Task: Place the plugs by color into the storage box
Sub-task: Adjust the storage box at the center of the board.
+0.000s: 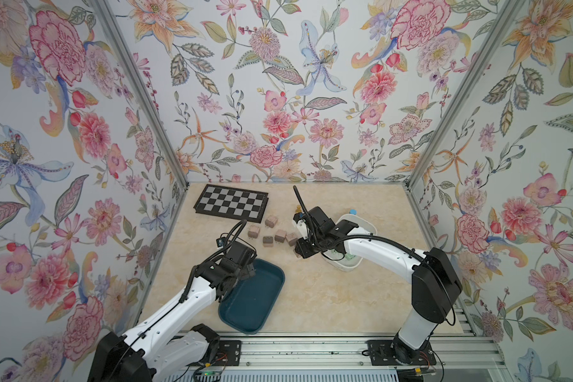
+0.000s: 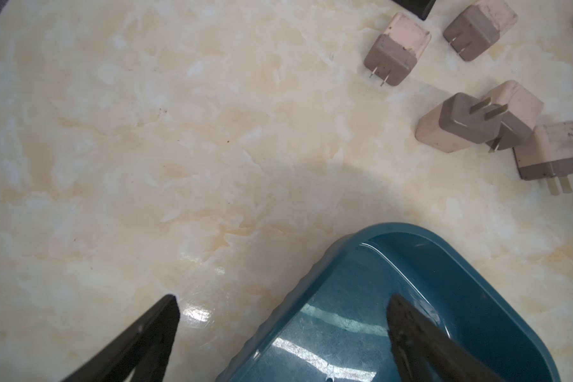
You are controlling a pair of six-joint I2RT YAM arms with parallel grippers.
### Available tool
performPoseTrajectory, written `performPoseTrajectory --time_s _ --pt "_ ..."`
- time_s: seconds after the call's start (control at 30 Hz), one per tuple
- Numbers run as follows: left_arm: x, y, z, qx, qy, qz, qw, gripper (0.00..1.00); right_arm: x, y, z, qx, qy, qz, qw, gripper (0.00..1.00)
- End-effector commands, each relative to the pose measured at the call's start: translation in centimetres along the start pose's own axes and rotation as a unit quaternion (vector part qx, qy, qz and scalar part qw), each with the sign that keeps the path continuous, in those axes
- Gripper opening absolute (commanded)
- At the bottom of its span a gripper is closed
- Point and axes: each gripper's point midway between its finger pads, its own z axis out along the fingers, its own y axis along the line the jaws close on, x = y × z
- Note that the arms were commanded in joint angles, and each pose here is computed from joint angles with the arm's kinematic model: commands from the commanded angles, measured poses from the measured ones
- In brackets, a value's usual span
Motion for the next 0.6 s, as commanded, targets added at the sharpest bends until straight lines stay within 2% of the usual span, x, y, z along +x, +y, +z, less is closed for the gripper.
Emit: performPoseTrajectory --time_s 0.0,0.13,0.47,0.57 --pt "-0.1 -1.9 1.5 0.04 0.003 0.055 0.998 1.0 -0.1 0.5 -0.6 -0.006 -0.009 0.005 1.0 0.25" --pt "-0.2 -2.5 3.1 0.049 0.004 0.08 0.996 0.98 0.0 0.4 -0.7 -0.005 -0.009 0.007 1.0 0.25" --pt "-1.8 -7.3 6.4 0.106 -0.013 0.174 0.979 0.71 0.1 -1.2 -1.7 0.008 -0.018 0.026 0.999 0.25" --pt "-2.6 -9.7 7.1 0.136 -0.022 0.191 0.972 0.67 0.3 -2.5 -2.6 0.014 -0.025 0.042 0.999 0.25"
